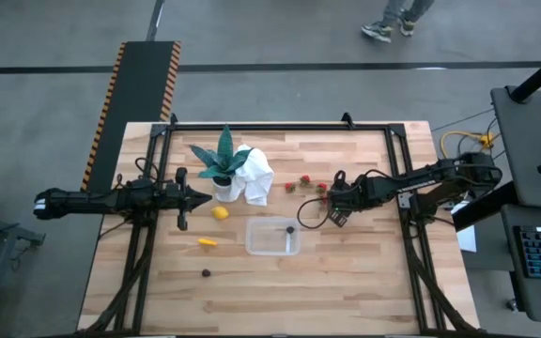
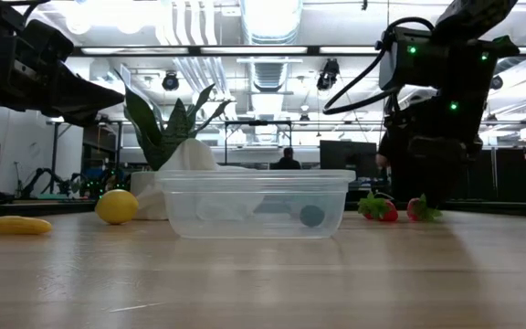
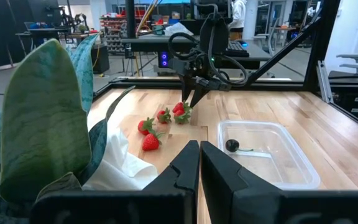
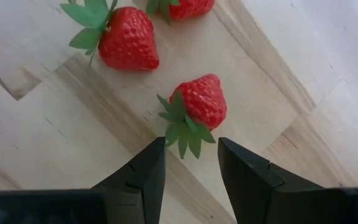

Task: Pick and placing Produce into tupperware
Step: Put the strawberry into the bin

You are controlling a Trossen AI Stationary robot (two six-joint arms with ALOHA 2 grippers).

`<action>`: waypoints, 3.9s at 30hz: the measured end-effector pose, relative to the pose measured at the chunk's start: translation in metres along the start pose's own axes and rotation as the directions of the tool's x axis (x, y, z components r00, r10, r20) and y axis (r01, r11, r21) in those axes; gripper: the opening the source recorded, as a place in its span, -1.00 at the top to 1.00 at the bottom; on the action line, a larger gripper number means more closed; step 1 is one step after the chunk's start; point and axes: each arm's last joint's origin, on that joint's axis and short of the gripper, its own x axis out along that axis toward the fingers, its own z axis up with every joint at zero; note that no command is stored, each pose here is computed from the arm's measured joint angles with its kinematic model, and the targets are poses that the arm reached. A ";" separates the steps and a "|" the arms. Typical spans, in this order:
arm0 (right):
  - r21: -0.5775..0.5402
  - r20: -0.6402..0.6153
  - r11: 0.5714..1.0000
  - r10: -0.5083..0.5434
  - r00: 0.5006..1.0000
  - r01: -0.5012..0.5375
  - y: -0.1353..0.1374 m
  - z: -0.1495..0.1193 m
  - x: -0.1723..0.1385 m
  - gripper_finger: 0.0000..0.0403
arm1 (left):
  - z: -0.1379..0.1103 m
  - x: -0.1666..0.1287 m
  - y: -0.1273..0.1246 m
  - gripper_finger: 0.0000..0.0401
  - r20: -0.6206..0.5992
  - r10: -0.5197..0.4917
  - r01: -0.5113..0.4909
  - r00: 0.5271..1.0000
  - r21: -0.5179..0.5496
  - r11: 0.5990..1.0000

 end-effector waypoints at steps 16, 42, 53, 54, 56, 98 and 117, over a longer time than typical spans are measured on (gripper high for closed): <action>0.018 0.025 1.000 0.010 1.000 -0.010 0.000 -0.002 0.005 0.31 | 0.000 0.000 0.000 1.00 0.000 0.000 0.000 1.000 0.000 1.000; -0.019 0.002 1.000 0.011 1.000 -0.011 -0.001 -0.006 0.007 0.95 | 0.000 0.000 0.000 1.00 0.000 0.000 0.000 1.000 0.000 1.000; -0.043 -0.032 0.998 0.047 0.998 -0.048 0.000 -0.006 0.006 0.96 | 0.000 0.000 0.000 1.00 0.001 0.000 0.000 1.000 0.000 1.000; -0.061 -0.054 0.994 0.084 0.995 -0.087 0.001 -0.006 0.005 0.96 | 0.000 0.000 0.000 1.00 0.001 0.000 0.000 1.000 0.000 1.000; -0.072 -0.064 0.988 0.135 0.989 -0.140 0.004 -0.002 0.000 0.96 | 0.000 0.000 0.000 1.00 0.000 0.000 0.000 1.000 0.000 1.000; -0.555 0.058 0.831 0.088 0.994 -0.041 -0.006 0.024 -0.006 0.16 | -0.004 0.003 0.000 1.00 -0.047 0.000 0.000 0.999 0.003 1.000; -0.545 0.089 0.837 0.108 0.990 -0.042 -0.005 0.021 0.000 0.20 | -0.004 0.003 0.000 1.00 -0.052 0.000 0.000 0.999 0.004 1.000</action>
